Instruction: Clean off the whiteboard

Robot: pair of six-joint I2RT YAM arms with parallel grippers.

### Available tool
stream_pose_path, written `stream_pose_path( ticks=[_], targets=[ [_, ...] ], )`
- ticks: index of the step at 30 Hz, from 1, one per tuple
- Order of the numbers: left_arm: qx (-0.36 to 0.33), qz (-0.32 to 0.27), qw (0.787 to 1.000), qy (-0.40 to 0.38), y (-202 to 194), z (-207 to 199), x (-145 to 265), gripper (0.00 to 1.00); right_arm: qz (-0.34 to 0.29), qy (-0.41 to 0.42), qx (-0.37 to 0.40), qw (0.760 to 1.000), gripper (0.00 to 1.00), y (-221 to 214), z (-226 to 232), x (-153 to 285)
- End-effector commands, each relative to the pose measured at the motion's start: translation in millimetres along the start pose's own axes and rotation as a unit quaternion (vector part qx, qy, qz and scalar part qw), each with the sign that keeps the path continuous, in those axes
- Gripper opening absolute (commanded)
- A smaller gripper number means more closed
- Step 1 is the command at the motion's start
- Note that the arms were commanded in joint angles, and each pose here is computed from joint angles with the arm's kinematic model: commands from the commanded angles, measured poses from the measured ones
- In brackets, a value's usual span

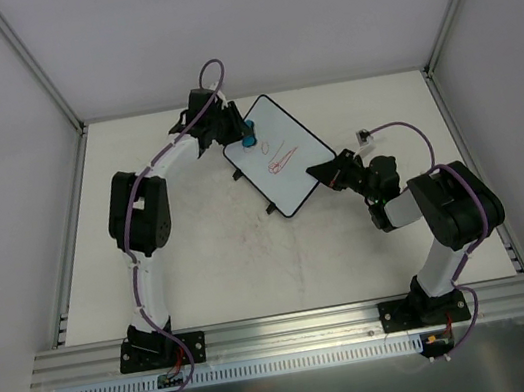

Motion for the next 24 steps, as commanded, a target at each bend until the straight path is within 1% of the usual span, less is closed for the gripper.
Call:
stream_pose_path(
  ticks=[1,7,15,19,24],
  targets=[
    [-0.054,0.029,0.998,-0.022,-24.1,-29.7,-11.4,0.00,-0.021,0.078,0.042,0.996,0.00,16.3,30.4,-3.5],
    [-0.107,0.026,0.993,-0.038,-33.5,-52.9,-8.9,0.00,-0.021,0.078,0.040,0.996,0.00,16.7,29.8,-4.1],
    [-0.190,0.019,0.980,-0.052,-52.8,-86.5,1.4,0.00,-0.019,0.077,0.038,0.996,0.00,15.4,28.3,-4.4],
    [-0.196,0.024,0.979,-0.054,-59.7,-88.2,1.8,0.00,-0.020,0.079,0.039,0.996,0.00,16.0,29.7,-5.0],
    [-0.186,0.031,0.981,-0.055,-66.9,-88.4,-1.2,0.00,-0.020,0.079,0.039,0.996,0.00,15.9,29.8,-4.6]
  ],
)
Point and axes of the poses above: each gripper's point midway between its finger pads, its own x axis back along the fingers, its own z axis along the line the jaws close on, y = z × x, the point moved 5 cm from there along x, back along the fingers, and after that the axes turned 1 degree about x, right-handed, at the moved point
